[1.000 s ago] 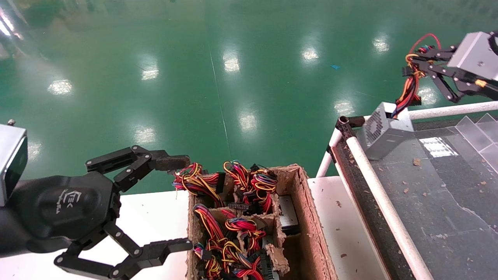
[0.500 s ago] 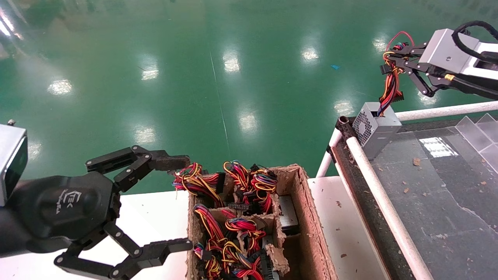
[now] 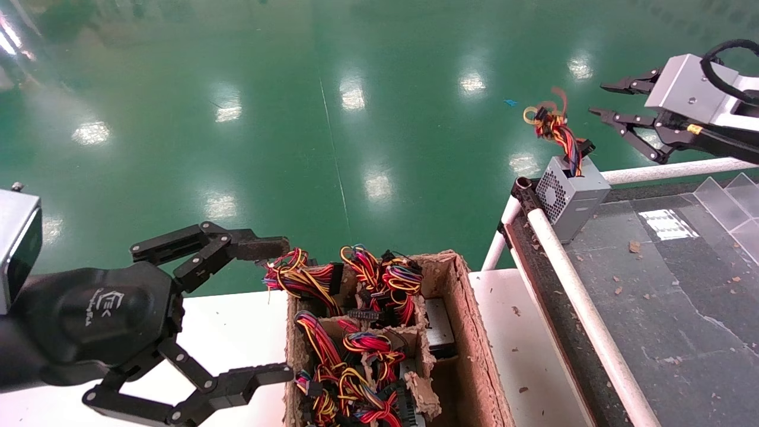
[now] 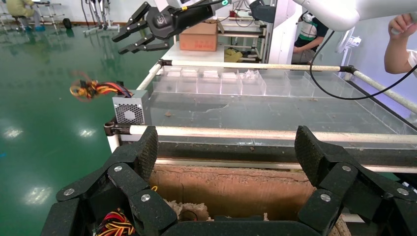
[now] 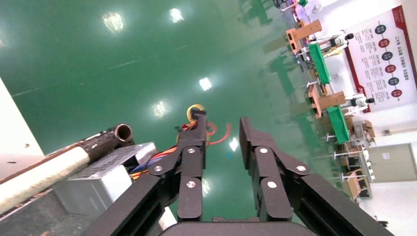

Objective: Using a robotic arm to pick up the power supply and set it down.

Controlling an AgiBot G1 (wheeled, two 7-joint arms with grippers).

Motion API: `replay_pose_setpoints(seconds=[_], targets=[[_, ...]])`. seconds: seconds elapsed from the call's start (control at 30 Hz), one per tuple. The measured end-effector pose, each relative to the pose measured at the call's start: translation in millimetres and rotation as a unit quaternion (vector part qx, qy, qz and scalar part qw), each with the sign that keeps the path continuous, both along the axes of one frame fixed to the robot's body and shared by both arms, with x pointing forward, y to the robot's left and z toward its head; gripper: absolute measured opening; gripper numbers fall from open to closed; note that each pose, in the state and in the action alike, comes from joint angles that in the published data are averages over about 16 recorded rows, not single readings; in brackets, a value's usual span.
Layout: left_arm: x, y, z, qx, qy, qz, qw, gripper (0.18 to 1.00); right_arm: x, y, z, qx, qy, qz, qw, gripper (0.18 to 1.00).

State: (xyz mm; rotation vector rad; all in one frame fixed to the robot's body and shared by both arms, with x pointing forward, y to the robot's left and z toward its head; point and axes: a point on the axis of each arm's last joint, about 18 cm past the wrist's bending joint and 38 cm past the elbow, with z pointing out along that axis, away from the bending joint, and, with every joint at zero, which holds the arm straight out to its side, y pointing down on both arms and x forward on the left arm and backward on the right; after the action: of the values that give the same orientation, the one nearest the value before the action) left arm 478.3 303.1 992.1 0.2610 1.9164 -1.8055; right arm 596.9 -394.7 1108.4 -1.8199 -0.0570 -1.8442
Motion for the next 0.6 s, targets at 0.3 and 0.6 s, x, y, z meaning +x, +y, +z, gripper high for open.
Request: replay_pose_setpoints(seconds=[0.3,0.6], targets=[[0,0,0,0.000,0.000,0.000,1.0000,1.001,-10,9,-6,0.026,0.014,0.039,0.999,0.424],[0,0,0,0.000,0.000,0.000,1.0000,1.001,-17,26,-27,0.055,0.059,0.098,0.992,0.637]])
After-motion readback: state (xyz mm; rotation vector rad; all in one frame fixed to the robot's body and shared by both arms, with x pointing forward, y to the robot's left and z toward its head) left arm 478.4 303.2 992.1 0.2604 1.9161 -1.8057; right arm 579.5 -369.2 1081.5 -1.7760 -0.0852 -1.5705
